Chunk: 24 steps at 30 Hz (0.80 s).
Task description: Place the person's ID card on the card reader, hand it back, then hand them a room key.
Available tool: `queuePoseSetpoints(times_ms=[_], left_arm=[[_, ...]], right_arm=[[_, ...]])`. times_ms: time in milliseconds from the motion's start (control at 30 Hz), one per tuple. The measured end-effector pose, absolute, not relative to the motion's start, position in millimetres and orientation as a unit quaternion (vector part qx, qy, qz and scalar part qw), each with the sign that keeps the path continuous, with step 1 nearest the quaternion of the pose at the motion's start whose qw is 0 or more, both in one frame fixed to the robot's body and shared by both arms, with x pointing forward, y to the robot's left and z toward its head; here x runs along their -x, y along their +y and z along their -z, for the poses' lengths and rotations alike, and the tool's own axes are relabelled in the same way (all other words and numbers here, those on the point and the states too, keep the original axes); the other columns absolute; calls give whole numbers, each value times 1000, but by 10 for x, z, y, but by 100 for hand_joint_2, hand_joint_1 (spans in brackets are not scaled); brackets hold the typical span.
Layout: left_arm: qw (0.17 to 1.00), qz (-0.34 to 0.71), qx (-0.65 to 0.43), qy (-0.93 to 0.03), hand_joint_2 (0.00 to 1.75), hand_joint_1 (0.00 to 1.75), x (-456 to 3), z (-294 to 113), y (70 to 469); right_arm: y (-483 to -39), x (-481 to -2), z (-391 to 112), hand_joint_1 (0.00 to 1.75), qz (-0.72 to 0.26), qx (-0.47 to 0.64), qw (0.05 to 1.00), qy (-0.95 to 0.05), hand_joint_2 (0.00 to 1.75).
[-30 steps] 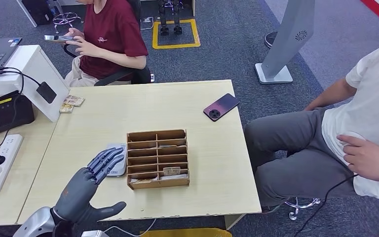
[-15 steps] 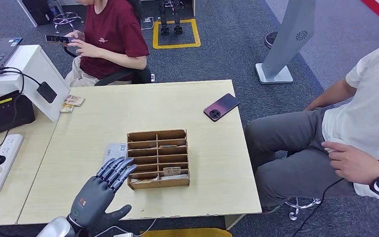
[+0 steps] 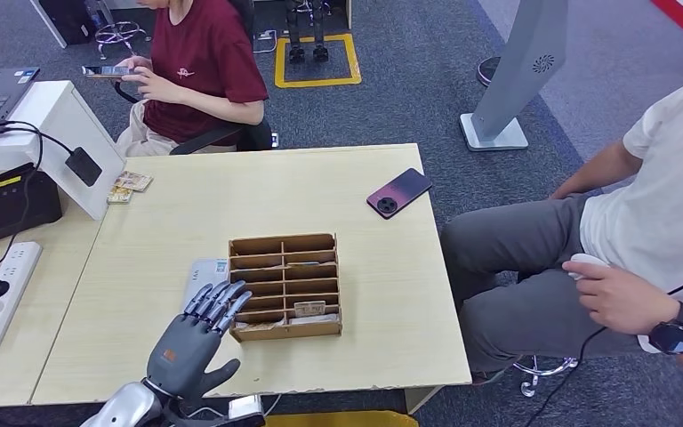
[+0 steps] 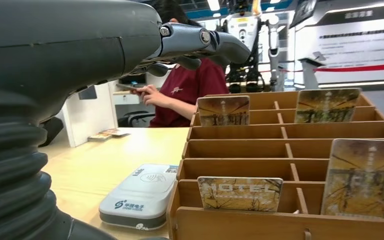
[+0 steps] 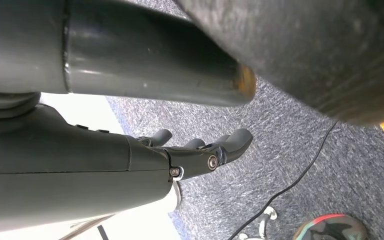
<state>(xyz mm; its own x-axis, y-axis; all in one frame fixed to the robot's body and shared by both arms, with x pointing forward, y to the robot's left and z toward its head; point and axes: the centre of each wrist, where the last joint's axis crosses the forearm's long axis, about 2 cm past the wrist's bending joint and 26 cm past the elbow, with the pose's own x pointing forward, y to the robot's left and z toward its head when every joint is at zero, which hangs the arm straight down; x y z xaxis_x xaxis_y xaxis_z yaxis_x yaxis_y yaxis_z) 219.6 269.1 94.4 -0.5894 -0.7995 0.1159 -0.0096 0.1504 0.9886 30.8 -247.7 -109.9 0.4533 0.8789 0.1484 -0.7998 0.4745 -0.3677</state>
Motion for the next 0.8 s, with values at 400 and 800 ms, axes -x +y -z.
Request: queuePoseSetpoints(times_ms=[400,800], left_arm=[[372,573,-297,-667,175,0,-2257,-834,2604],[386,568,-283,-669,175,0,-2255,-813,2556]], right_arm=[[-2476,-308,1098,0,-503,125,839,-163,0],[-2475,-308,1098,0,-504,125,839,-163,0]])
